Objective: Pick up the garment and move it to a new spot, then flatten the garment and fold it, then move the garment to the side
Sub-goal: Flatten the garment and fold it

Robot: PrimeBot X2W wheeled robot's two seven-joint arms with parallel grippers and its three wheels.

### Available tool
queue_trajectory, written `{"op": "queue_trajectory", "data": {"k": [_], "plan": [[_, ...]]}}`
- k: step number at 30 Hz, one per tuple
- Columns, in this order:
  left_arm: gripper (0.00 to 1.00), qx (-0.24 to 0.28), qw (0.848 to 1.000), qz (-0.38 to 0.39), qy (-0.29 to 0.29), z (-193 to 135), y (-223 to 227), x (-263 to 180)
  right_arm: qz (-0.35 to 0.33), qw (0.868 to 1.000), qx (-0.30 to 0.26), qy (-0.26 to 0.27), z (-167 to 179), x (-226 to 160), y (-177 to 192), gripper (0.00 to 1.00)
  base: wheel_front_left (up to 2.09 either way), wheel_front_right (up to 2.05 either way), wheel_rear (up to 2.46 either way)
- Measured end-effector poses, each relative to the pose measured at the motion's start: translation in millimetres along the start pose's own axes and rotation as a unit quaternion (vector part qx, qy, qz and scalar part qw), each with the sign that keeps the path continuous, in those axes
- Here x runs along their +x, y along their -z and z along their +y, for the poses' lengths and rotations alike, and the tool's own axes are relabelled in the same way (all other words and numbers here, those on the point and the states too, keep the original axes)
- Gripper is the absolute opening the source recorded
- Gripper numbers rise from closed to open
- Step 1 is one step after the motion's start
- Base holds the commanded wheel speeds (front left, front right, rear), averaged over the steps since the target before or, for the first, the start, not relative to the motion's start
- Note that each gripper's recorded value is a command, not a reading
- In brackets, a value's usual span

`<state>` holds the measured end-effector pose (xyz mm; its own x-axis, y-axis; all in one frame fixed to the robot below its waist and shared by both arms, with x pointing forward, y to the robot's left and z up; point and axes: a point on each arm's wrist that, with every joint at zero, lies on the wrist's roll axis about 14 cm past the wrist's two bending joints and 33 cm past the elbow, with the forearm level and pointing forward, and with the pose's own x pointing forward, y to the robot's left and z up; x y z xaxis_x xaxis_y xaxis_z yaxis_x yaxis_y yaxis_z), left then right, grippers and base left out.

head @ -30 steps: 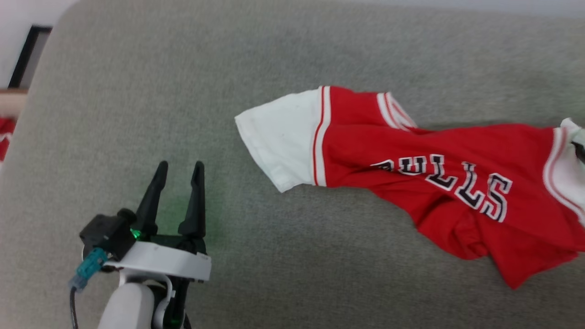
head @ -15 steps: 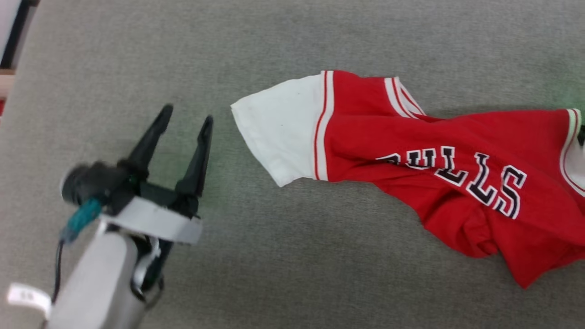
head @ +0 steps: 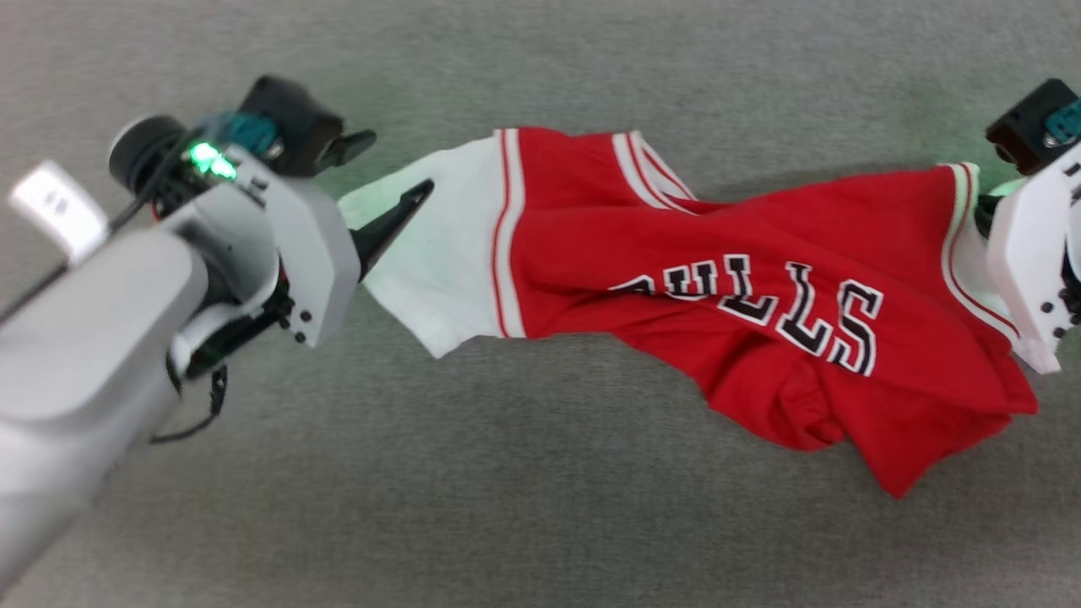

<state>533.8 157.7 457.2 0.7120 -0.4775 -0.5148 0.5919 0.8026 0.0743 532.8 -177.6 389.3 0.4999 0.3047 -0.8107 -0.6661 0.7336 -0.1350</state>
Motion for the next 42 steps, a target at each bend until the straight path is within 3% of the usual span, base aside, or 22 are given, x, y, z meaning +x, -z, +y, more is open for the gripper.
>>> {"op": "queue_trajectory", "data": {"k": [5,11,13,14,15,17,18,19,23,27,32,37,39,42], "plan": [[1.00,-0.007,0.993,0.109,0.037,-8,26,24,-0.001,1.000,0.001,-0.002,0,1,4,0.00,0.00,0.00,0.00],[1.00,-0.012,0.988,0.147,0.044,-3,32,46,0.000,1.000,0.002,-0.004,-4,6,6,0.00,0.00,0.00,0.00],[1.00,-0.036,0.985,0.159,0.055,-8,35,51,0.001,1.000,0.003,-0.005,-4,8,8,0.00,0.00,0.00,0.00],[0.85,-0.044,0.984,0.163,0.059,-9,35,53,0.002,1.000,0.004,-0.006,-3,8,9,0.00,0.00,0.00,0.00],[0.48,-0.050,0.983,0.168,0.064,-11,36,53,0.001,1.000,0.005,-0.006,-3,8,9,0.00,0.00,0.00,0.00],[0.16,-0.049,0.980,0.180,0.074,-16,37,53,-0.003,1.000,0.005,-0.005,-3,8,9,0.00,0.00,0.00,0.00],[0.16,-0.046,0.979,0.181,0.078,-19,37,52,-0.006,1.000,0.006,-0.004,-4,7,8,0.00,0.00,0.00,0.00],[0.00,-0.046,0.979,0.182,0.083,-23,37,51,-0.007,1.000,0.007,-0.003,-4,7,8,0.00,0.00,0.00,0.00],[0.00,-0.052,0.980,0.170,0.085,-26,36,47,-0.023,1.000,0.021,0.001,-8,6,5,0.00,0.00,0.00,0.00],[0.00,-0.052,0.991,0.108,0.062,-13,18,47,-0.067,0.996,0.056,0.013,-18,1,-9,0.00,0.00,0.00,0.00],[0.00,-0.058,0.998,-0.014,0.001,26,-33,45,-0.173,0.979,0.074,0.076,-63,-27,-64,0.00,0.00,0.00,0.00],[0.00,-0.081,0.988,-0.117,-0.056,62,-90,34,-0.258,0.949,0.089,0.157,-116,-64,-112,0.00,0.00,0.00,0.00],[0.00,-0.085,0.978,-0.166,-0.088,84,-119,25,-0.302,0.928,0.102,0.194,-140,-86,-137,0.00,0.00,0.00,0.00],[0.00,-0.093,0.954,-0.250,-0.136,116,-170,4,-0.382,0.885,0.121,0.237,-167,-125,-180,0.00,0.00,0.00,0.00]]}}
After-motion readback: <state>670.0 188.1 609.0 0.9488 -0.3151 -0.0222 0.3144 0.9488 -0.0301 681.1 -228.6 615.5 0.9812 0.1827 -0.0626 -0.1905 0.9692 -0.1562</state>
